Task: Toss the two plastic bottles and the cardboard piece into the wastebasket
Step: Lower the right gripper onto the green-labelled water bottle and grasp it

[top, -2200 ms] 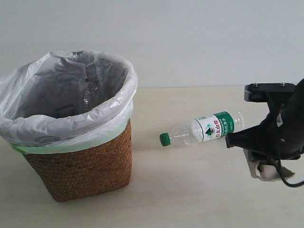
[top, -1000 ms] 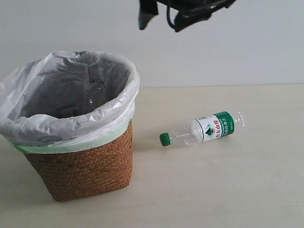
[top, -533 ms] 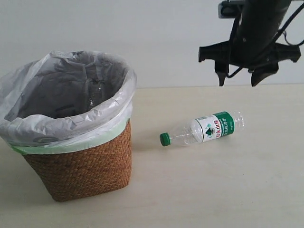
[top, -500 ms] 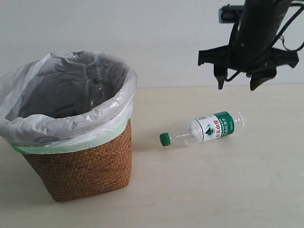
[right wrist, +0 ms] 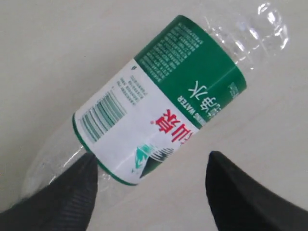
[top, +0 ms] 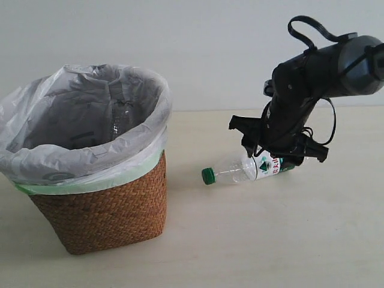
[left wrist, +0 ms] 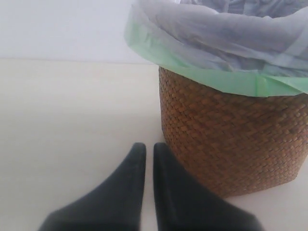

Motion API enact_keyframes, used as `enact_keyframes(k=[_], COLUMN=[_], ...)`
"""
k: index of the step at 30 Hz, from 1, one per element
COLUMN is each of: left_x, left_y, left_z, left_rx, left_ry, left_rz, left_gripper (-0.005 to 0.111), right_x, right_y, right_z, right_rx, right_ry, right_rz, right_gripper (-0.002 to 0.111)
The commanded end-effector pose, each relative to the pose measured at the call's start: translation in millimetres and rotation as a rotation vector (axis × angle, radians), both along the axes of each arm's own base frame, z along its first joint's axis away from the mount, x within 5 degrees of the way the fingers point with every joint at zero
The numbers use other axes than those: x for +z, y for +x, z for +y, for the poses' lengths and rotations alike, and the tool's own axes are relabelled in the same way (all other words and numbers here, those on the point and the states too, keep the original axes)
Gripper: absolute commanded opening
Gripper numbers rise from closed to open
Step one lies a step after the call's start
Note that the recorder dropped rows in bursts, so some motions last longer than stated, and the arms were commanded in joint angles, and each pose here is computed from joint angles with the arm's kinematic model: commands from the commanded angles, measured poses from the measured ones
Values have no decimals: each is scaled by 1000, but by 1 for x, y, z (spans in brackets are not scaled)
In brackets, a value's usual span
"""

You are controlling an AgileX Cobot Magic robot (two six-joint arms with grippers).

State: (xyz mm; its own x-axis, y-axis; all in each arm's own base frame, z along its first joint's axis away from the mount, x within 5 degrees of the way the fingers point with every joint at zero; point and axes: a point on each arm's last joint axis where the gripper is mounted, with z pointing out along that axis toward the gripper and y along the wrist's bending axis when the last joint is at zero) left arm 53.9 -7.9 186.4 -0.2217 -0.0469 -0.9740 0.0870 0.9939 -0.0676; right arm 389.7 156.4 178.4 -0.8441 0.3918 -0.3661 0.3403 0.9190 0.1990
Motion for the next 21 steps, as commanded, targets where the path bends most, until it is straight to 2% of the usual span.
enact_keyframes(k=[1, 13, 21], left_x=[-1, -1, -1], left_y=[0, 0, 0], left_z=[0, 0, 0], left_rx=[6, 6, 6], left_ry=[-7, -7, -7], left_rz=[-2, -2, -2], left_gripper=[6, 6, 6], right_x=[-8, -14, -26], right_y=[4, 11, 13], right_z=[3, 10, 12], right_rx=[-34, -85, -69], right_ry=[37, 128, 124], right_rz=[-29, -78, -67], right_gripper=[57, 57, 57])
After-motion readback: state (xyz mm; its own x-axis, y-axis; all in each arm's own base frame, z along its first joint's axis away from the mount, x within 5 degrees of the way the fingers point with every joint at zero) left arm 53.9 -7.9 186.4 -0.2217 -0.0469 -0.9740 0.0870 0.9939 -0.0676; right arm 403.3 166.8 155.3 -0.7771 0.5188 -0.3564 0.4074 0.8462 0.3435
